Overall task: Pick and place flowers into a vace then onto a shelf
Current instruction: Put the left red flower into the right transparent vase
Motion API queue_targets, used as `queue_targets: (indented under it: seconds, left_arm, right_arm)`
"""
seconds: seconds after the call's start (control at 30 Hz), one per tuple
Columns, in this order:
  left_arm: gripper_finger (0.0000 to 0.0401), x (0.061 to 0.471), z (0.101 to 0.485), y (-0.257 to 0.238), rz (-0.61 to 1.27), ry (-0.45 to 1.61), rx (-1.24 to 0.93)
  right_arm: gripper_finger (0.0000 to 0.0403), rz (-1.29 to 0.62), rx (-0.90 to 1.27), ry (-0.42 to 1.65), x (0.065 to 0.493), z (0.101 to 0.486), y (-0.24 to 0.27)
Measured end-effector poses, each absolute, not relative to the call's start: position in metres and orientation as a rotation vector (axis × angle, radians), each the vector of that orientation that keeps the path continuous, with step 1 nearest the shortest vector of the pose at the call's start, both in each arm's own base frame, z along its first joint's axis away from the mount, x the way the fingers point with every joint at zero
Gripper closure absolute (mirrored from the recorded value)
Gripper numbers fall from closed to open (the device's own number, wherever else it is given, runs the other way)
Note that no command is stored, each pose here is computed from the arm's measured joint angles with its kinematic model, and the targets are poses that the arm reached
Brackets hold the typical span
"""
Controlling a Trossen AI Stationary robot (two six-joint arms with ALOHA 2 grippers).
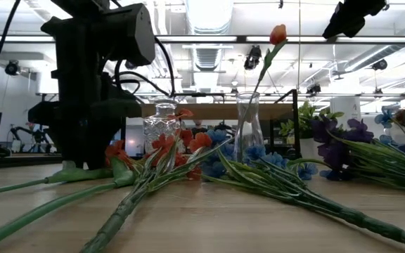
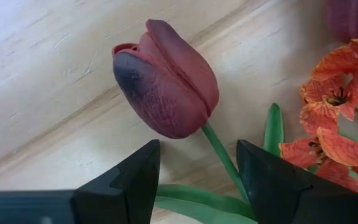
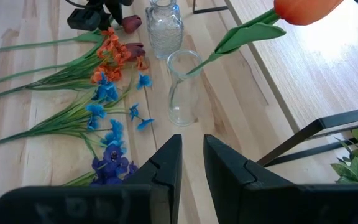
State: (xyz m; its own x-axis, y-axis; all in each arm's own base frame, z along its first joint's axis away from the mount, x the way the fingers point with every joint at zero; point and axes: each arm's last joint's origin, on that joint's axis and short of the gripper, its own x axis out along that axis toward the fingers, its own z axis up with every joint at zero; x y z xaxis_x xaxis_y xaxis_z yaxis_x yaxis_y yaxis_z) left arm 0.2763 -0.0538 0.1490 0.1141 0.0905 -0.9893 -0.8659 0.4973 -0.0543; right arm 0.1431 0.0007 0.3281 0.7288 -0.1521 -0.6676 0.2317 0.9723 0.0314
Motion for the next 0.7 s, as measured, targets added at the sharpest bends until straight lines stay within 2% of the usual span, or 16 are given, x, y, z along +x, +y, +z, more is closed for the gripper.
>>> queue_targets:
  seconds: [0.13,0.47,0.7]
  left_arm:
    - [0.0233,0.2763,0.1489,-0.054,0.814,1.266,-0.786]
    - [0.0347,0.2761,0.1493,-0.0544,0.791,1.284,-0.77]
    - [0.0394,0.2741,0.1519,-0.0541,0.786,1.287,-0.766]
  right_arm:
    - [0.0346,-0.211,0.112,0.725,0.1431,0.3281,0.0007]
    - [0.0346,-0.211,0.113,0.724,0.1431,0.3281,0.0006]
    - [0.0346,-0.212,0.115,0.723,0.1432,0.3281,0.0007]
